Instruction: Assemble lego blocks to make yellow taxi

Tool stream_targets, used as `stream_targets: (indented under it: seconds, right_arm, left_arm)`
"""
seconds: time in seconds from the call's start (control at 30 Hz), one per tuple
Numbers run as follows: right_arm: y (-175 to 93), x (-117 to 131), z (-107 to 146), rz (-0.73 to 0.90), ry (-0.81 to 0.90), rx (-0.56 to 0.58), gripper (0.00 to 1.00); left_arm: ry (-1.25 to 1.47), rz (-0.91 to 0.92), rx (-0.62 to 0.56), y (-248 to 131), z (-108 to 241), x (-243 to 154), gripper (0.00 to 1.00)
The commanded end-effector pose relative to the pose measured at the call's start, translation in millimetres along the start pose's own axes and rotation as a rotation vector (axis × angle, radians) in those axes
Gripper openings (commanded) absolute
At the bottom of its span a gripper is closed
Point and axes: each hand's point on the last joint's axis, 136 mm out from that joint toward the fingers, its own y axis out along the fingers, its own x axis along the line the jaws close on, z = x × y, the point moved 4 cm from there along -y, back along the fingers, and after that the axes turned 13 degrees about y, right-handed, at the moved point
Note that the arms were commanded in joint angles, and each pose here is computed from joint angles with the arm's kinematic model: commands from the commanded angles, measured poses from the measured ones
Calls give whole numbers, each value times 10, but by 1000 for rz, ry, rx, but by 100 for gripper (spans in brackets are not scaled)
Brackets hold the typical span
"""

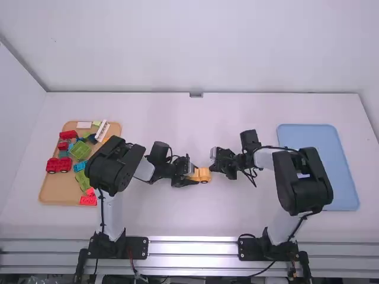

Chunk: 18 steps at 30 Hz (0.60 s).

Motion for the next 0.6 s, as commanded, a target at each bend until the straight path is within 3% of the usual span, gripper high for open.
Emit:
stream_targets:
  seconds: [0.0, 0.27, 0.43, 0.57]
  right_arm:
    - [46, 31, -23, 23, -60, 59, 0]
    - [157, 39, -94, 42, -82, 103, 0]
    - [39, 75, -365, -41, -102, -75, 0]
    - [25, 196, -385, -102, -175, -147, 0]
  left_arm:
    - [-15, 5, 72, 26, 138, -96, 38]
    - [-19, 7, 74, 25, 141, -102, 37]
    - [-20, 8, 74, 25, 142, -104, 37]
    - [-18, 7, 74, 25, 141, -101, 37]
